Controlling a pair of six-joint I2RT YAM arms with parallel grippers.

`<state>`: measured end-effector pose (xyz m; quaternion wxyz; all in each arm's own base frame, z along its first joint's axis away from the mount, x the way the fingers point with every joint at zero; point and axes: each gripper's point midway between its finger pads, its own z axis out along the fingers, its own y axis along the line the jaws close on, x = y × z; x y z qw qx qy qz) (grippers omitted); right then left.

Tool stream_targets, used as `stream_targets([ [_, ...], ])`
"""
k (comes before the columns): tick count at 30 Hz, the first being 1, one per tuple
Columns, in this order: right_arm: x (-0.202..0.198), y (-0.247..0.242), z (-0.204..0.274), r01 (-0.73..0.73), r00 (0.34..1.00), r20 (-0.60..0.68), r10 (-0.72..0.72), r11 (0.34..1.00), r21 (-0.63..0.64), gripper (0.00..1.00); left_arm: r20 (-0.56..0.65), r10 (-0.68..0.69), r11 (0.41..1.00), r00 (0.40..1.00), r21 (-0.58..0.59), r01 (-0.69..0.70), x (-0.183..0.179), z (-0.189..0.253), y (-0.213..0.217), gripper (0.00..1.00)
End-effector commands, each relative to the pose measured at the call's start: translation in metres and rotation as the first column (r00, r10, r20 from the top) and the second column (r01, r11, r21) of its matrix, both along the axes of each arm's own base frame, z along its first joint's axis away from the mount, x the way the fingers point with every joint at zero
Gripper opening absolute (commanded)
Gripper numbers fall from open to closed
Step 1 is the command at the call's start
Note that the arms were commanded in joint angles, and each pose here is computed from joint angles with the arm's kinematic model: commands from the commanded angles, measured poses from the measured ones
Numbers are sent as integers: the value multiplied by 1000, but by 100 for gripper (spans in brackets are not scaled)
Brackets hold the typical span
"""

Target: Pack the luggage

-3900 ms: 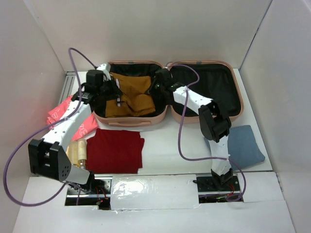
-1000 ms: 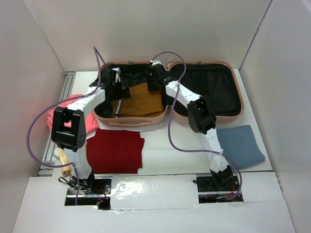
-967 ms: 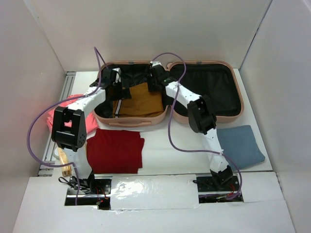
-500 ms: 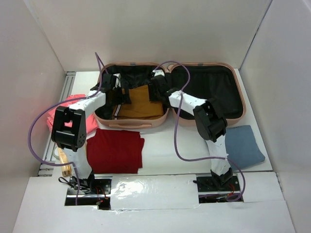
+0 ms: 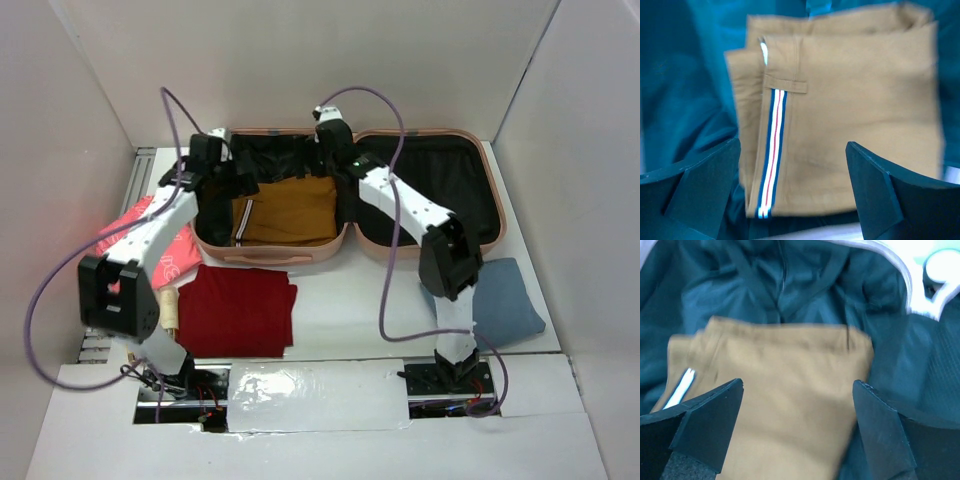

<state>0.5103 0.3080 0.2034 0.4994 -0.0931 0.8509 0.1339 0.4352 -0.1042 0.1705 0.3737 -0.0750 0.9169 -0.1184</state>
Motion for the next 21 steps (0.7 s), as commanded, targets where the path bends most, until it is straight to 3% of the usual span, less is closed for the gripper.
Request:
stream_targets([
  [1, -39, -4, 44, -58, 997, 49, 56, 998, 38, 97, 100, 146, 989, 984, -13, -146, -18, 62, 33, 99],
  [2, -53, -3, 69, -71, 993, 100, 63, 994, 80, 99, 59, 223, 975, 973, -10, -222, -31, 53, 47, 99],
  [3, -64, -12, 49, -56, 997, 61, 53, 996, 64, 99, 42, 278, 961, 960, -15, -277, -39, 52, 60, 99],
  [5, -84, -20, 63, -62, 995, 80, 55, 994, 89, 99, 17, 428, 904, 904, -34, -427, -56, 55, 109, 99],
  [6, -93, -27, 46, -60, 997, 53, 56, 996, 72, 99, -20, 475, 879, 880, -27, -476, -66, 45, 125, 99],
  [10, -118, -39, 46, -73, 997, 42, 70, 993, 90, 99, -53, 620, 784, 783, -8, -621, -69, 41, 180, 99],
  [14, -130, -47, 48, -63, 997, 48, 60, 995, 83, 99, -114, 603, 792, 790, -36, -610, -37, 28, 191, 99],
  [18, -129, -60, 40, -16, 999, 34, 16, 1000, 24, 99, -130, 576, 816, 807, 29, -577, -5, 10, 201, 99],
  [21, -132, -66, 19, -5, 1000, -22, 5, 1000, -24, 99, -205, 582, 812, 787, 97, -575, 7, -16, 210, 99],
])
